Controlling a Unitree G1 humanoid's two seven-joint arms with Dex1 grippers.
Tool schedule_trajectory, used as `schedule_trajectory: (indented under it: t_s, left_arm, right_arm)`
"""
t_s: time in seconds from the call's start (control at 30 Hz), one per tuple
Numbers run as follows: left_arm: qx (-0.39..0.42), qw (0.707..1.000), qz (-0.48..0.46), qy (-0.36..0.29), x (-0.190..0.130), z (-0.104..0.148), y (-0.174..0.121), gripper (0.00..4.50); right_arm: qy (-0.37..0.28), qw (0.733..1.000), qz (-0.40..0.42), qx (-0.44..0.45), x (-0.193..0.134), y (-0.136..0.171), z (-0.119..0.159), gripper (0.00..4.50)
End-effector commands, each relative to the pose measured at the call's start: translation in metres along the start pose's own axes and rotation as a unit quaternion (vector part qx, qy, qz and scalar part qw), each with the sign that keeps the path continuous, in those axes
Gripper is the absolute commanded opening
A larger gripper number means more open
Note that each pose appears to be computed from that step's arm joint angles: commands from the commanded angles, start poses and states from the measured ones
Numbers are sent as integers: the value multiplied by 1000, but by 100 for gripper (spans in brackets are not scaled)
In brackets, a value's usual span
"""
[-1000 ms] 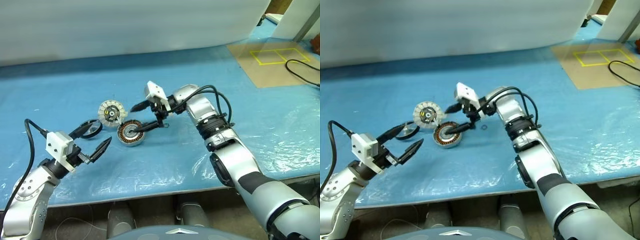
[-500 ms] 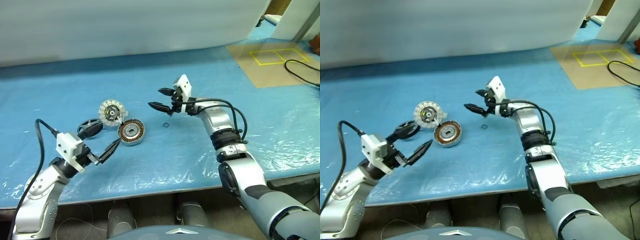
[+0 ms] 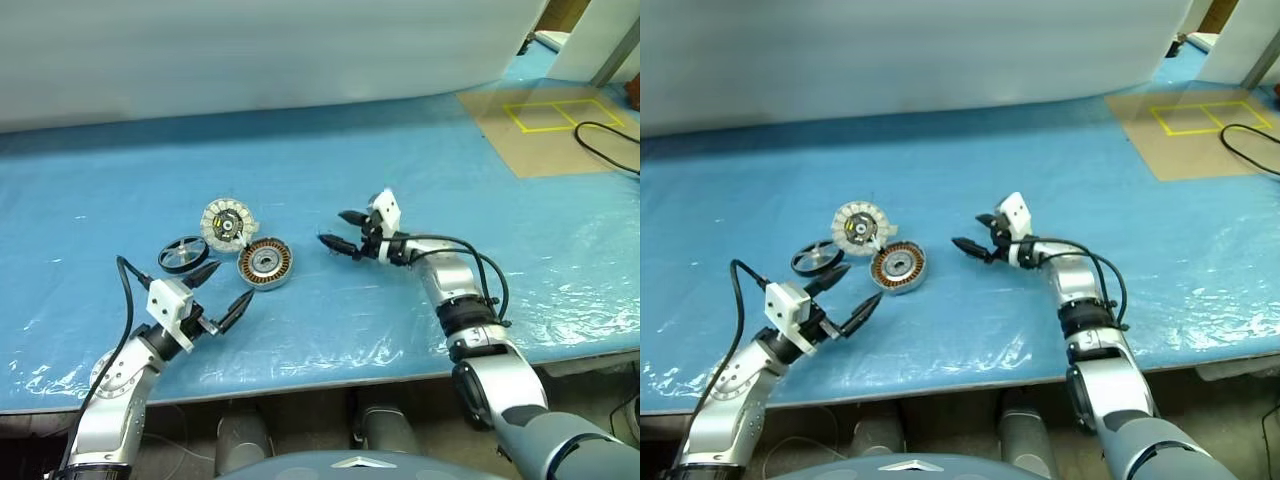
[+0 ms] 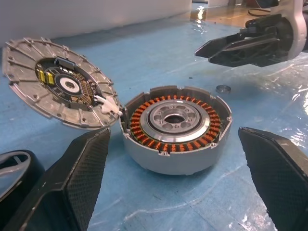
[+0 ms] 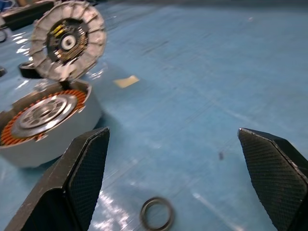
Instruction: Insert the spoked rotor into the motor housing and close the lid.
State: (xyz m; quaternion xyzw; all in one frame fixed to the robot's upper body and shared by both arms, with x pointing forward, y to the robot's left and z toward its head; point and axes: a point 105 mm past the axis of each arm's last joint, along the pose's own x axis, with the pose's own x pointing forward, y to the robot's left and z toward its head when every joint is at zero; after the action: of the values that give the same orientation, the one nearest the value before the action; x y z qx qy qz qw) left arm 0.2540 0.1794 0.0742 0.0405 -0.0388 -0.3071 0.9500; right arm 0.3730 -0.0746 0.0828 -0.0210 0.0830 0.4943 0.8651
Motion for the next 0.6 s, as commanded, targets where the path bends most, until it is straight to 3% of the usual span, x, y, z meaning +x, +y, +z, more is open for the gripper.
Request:
schedule_trajectory:
  t_s: [0.03, 0.5, 0.6]
  left_arm:
    - [14, 1000, -2, -17, 3, 7, 0, 450]
    - [19, 999, -17, -23, 13, 13, -1, 450]
    - [19, 999, -18, -23, 14, 13, -1, 450]
  right_arm:
    - [0, 999, 18, -30, 0, 10, 6, 449]
    - [68, 995, -39, -55, -3, -2, -29, 449]
    - [76, 994, -44, -60, -6, -4, -34, 382]
